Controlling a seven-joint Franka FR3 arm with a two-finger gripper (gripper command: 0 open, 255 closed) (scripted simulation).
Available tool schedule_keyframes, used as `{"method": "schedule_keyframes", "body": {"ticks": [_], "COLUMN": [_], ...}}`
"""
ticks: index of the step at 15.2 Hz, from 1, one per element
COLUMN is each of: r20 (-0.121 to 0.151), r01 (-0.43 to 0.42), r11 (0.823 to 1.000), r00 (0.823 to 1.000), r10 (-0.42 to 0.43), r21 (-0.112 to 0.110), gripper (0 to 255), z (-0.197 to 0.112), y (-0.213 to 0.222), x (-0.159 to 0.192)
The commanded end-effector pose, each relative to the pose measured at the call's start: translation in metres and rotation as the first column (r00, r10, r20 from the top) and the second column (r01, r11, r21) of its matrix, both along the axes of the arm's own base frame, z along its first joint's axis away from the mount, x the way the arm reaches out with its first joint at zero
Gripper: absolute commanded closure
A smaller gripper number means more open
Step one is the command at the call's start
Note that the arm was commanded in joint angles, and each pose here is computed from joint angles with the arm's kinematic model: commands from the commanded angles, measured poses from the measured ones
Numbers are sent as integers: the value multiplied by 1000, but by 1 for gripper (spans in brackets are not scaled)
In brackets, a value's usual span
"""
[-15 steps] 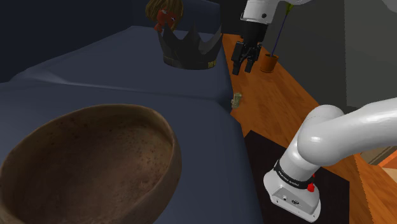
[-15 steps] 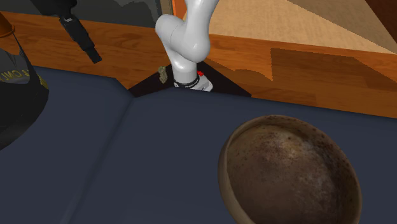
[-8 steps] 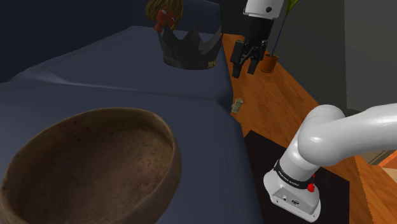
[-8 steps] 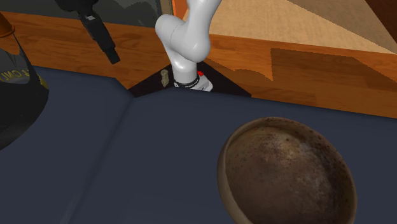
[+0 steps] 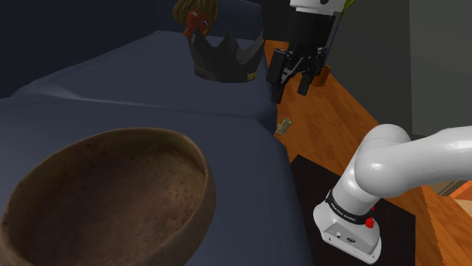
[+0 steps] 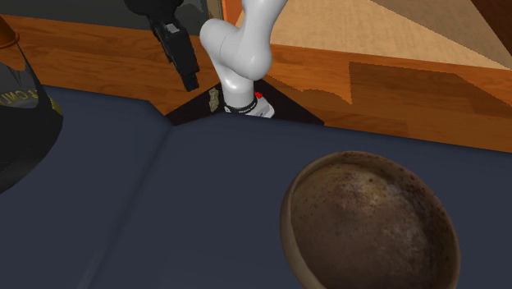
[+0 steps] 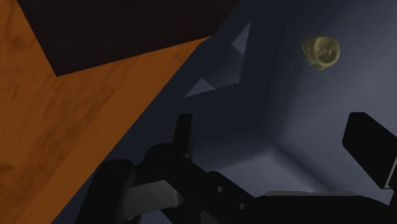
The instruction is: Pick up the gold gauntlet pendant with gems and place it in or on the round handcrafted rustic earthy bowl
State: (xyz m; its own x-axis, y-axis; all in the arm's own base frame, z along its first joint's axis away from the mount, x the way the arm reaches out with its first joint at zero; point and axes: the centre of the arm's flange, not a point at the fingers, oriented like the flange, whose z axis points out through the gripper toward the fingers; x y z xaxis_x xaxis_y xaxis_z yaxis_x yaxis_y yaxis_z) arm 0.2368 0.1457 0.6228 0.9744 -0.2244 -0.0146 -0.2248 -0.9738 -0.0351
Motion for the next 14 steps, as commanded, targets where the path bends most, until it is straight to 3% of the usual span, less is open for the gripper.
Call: {"method": "schedule_keyframes", "body": {"ticks": [1,4,11,14], "r20": [1,3,3,3], "r01": [26,52,52,52], "r11": [999,998,998,998], "r00": [1000,999,999,999], "r10": [-26,-52,-52,-52], "r21": [-19,-41,-41,-41], "gripper": [0,0,0,0], "z": [6,10,-30,-30], "y": [28,60,59,59], "x": [-8,-17,-17,-17]}}
